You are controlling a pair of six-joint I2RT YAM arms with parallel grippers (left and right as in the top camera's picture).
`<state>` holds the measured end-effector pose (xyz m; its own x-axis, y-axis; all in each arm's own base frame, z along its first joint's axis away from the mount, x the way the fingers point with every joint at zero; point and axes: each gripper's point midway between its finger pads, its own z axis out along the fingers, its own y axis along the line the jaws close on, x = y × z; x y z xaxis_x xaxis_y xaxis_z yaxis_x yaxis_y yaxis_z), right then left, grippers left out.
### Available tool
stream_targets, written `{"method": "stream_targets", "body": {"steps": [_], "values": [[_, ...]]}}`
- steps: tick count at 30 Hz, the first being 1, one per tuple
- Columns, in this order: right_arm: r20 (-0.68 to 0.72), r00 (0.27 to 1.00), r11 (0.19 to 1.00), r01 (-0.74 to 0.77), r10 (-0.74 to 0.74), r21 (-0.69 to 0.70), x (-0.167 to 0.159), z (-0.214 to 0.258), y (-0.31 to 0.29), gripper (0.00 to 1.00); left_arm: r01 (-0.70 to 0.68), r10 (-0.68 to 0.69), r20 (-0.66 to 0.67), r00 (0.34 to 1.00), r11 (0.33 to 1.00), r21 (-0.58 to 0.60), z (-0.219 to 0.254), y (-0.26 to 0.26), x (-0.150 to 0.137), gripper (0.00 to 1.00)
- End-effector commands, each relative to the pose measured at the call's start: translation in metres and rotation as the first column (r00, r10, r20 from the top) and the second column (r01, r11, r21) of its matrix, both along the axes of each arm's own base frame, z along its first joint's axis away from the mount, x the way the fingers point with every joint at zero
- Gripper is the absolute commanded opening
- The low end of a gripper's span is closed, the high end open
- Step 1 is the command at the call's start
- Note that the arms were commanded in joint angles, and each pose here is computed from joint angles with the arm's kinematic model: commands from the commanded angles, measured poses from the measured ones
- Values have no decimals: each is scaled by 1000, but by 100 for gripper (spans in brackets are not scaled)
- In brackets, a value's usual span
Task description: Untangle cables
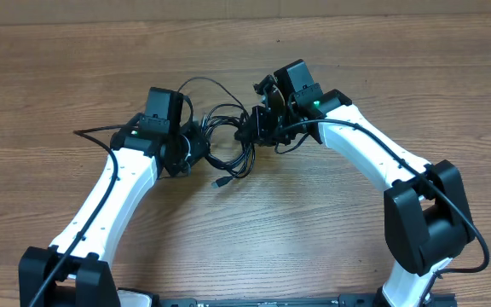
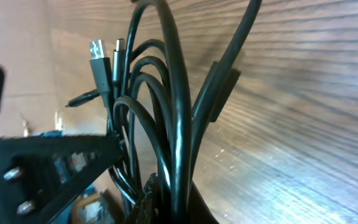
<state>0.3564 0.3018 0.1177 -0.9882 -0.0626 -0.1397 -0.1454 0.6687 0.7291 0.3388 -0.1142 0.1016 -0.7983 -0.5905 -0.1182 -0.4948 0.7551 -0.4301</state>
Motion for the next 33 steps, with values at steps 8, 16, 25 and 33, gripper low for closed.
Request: {"method": "stream_targets", "body": {"steps": [8, 16, 25, 33], "values": [[61, 996, 992, -64, 58, 106, -5, 43, 10, 4, 12, -8, -55, 998, 996, 90, -30, 0, -4, 5], [75, 997, 997, -39, 34, 69, 1, 38, 6, 4, 75, -70, -46, 996, 991, 111, -32, 3, 1, 4], [120, 992, 999, 36, -32, -29, 15, 26, -6, 12, 204, -210, 93, 973, 976, 76, 41, 1, 16, 4], [210, 967, 954, 189, -141, -231, 39, 4, -40, 20, 219, -223, 67, 972, 974, 59, 49, 0, 2, 4]]}}
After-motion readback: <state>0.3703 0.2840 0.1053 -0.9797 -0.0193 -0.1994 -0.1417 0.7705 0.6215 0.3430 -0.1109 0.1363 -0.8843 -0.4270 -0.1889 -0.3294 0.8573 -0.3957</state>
